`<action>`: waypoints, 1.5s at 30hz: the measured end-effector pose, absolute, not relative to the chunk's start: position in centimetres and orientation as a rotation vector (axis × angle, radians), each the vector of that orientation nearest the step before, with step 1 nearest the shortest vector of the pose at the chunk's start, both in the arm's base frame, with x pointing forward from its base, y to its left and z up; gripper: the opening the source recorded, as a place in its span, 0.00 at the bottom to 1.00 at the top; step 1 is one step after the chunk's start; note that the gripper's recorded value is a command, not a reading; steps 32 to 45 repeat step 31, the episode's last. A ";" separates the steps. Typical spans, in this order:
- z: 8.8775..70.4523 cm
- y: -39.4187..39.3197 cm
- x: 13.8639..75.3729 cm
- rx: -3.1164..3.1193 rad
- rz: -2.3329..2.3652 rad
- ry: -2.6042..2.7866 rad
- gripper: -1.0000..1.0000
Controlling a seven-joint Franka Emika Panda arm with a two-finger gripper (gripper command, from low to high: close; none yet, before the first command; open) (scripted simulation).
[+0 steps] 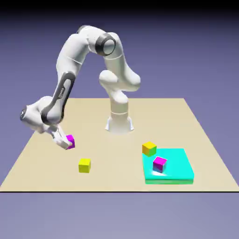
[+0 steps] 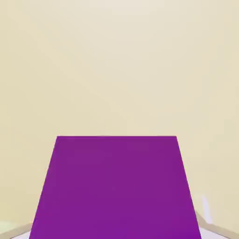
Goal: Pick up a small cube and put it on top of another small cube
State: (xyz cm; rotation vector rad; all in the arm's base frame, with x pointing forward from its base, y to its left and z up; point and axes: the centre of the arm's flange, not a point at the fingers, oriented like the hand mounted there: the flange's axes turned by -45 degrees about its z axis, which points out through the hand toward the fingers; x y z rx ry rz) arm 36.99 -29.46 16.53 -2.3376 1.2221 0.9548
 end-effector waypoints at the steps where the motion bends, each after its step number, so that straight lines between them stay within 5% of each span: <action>1: 16.7 -27.9 39.0 -2.379 0.980 1.161 0.00; 14: 21.4 0.5 56.1 -2.817 1.169 0.325 0.00; 22: 27.5 19.7 57.1 -2.969 1.130 -0.173 0.00; 28: 21.9 19.3 53.9 -2.969 1.130 -0.173 0.00; 29: 21.7 19.3 53.8 -2.969 1.130 -0.173 1.00; 45: 21.7 19.3 53.8 -2.971 1.130 -0.175 1.00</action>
